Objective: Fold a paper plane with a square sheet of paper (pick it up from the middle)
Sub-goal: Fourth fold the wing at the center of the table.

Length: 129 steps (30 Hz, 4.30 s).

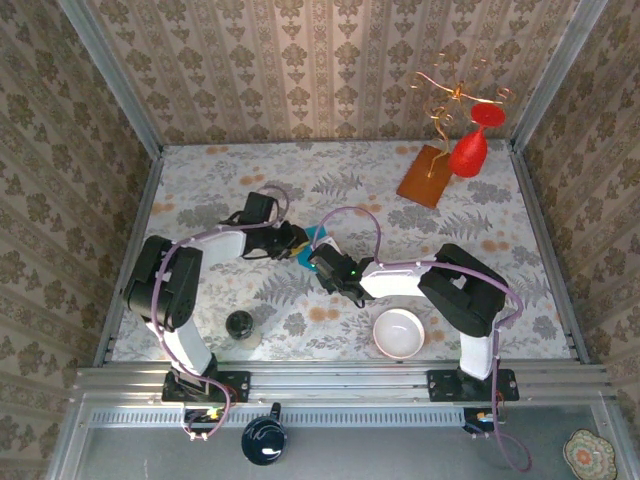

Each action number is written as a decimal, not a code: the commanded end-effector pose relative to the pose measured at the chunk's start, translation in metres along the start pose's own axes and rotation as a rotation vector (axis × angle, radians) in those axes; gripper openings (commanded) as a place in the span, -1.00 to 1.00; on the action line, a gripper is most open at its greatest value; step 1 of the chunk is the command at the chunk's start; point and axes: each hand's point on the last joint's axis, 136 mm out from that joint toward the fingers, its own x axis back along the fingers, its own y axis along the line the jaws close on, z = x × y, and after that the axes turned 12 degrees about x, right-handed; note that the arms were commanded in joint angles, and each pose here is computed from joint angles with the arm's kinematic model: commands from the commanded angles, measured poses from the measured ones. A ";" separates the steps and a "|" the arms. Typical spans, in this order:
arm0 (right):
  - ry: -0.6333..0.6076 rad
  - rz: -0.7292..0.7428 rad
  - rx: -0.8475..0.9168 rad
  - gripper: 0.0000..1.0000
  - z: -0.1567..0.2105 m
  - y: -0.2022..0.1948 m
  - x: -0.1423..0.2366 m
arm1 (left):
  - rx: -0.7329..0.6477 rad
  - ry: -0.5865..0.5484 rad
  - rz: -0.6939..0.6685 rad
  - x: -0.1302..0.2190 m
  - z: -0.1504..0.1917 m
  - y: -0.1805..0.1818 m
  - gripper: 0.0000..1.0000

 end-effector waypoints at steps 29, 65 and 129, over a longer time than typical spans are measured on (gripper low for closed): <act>0.056 -0.542 -0.340 -0.68 0.032 0.029 -0.012 | -0.103 -0.015 0.096 0.013 0.016 0.006 -0.02; -0.028 -0.605 -0.432 -0.26 -0.008 0.009 0.025 | -0.143 0.029 -0.179 -0.031 0.018 0.048 0.10; 0.068 -0.897 -0.583 -0.79 -0.007 0.030 0.003 | -0.206 0.037 0.090 -0.008 0.027 -0.005 -0.36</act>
